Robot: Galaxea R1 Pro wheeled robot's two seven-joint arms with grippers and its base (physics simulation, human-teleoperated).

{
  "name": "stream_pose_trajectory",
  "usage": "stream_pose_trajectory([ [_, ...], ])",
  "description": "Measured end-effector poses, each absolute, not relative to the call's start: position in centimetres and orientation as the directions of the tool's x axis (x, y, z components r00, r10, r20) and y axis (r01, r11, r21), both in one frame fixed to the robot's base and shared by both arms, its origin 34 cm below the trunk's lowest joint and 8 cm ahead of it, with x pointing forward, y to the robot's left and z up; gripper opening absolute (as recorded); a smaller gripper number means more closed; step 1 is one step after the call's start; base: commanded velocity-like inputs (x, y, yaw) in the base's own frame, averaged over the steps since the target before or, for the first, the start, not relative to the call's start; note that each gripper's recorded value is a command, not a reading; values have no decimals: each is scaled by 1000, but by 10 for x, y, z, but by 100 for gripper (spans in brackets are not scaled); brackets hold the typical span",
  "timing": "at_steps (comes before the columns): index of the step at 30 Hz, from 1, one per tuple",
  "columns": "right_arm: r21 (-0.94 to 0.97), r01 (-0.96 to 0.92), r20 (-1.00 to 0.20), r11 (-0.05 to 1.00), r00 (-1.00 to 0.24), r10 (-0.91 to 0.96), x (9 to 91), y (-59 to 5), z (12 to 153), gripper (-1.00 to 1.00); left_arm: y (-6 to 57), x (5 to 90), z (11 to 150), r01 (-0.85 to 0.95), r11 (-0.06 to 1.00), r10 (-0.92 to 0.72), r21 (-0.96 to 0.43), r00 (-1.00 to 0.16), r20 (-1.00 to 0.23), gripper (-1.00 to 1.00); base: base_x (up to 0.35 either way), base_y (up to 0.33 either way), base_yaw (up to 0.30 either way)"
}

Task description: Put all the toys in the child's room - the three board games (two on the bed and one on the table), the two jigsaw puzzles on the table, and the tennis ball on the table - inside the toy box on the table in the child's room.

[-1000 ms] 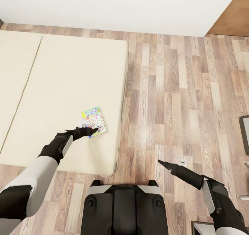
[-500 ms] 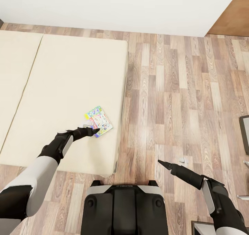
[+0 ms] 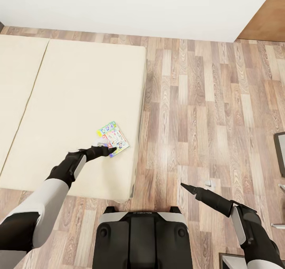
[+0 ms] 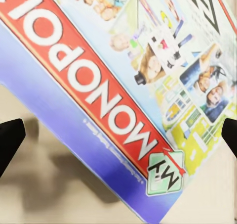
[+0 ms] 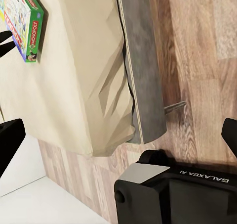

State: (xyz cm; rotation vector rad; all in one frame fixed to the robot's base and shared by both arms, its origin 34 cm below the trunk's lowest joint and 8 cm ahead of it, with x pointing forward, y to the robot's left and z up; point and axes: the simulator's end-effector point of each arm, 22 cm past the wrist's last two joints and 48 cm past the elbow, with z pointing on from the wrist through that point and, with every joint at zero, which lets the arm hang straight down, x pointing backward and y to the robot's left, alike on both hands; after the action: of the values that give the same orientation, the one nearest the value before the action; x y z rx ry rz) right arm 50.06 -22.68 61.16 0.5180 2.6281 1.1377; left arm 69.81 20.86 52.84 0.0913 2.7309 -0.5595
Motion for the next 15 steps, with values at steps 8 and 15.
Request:
stream_pose_trajectory([
  [8, 738, 227, -70, 636, -911, 406, 501, -227, 612, 100, 200, 697, 529, 126, 915, -14, -382, -939, -343, 100, 0, 0, 0],
  [15, 737, 227, -69, 636, -911, 406, 500, -227, 612, 100, 186, 696, 531, 129, 902, -20, -411, -941, -338, 100, 0, 0, 0],
])
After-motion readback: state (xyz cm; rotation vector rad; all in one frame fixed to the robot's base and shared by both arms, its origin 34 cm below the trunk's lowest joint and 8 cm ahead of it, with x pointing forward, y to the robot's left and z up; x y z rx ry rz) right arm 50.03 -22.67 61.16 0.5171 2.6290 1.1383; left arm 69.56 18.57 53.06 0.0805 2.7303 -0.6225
